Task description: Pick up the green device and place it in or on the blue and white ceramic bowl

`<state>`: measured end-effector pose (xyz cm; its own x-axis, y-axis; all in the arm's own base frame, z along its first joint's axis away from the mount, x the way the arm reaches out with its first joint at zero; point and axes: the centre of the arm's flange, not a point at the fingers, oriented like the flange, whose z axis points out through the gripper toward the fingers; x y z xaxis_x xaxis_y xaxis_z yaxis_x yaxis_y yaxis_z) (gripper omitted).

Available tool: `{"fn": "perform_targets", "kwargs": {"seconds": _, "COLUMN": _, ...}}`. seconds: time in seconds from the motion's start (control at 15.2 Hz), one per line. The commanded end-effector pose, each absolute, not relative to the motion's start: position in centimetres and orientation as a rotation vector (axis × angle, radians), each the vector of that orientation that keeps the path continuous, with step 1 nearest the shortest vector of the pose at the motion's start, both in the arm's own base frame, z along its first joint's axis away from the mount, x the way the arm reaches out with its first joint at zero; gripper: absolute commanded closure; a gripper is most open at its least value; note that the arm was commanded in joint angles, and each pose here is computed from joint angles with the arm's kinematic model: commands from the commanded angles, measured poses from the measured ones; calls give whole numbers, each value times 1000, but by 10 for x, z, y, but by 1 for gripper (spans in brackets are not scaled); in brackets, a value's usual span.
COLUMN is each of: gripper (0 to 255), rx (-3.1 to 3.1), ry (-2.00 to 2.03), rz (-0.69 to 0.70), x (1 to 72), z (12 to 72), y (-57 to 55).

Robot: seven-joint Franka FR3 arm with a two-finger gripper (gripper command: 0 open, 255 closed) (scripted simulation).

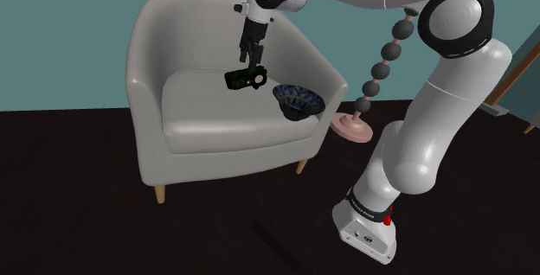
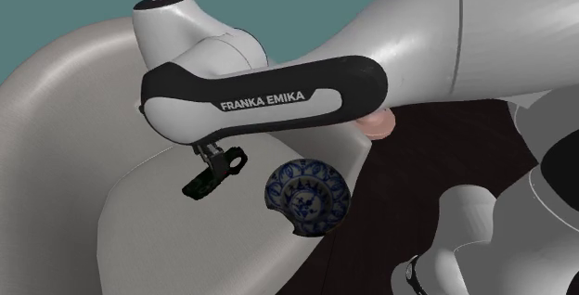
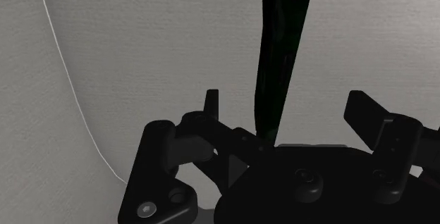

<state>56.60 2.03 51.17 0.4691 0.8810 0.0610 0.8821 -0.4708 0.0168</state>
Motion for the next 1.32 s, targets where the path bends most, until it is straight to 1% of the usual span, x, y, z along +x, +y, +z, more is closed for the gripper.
{"fn": "perform_targets", "kwargs": {"seconds": 0.0, "gripper": 0, "rx": -2664, "ry": -1628, "rz": -96, "x": 568, "z": 501, "y": 21}}
{"fn": "perform_targets", "kwargs": {"seconds": 0.33, "gripper": 0, "rx": -2664, "ry": -1628, "rz": -96, "x": 570, "z": 472, "y": 23}}
{"fn": "perform_targets", "kwargs": {"seconds": 0.86, "gripper": 0, "rx": -2664, "ry": -1627, "rz": -96, "x": 570, "z": 472, "y": 23}}
{"fn": "perform_targets", "kwargs": {"seconds": 0.92, "gripper": 255, "rx": -2664, "ry": -1627, "rz": -96, "x": 570, "z": 472, "y": 23}}
{"fn": "perform_targets", "kwargs": {"seconds": 1.25, "gripper": 255, "rx": -2664, "ry": -1627, "rz": -96, "x": 570, "z": 472, "y": 23}}
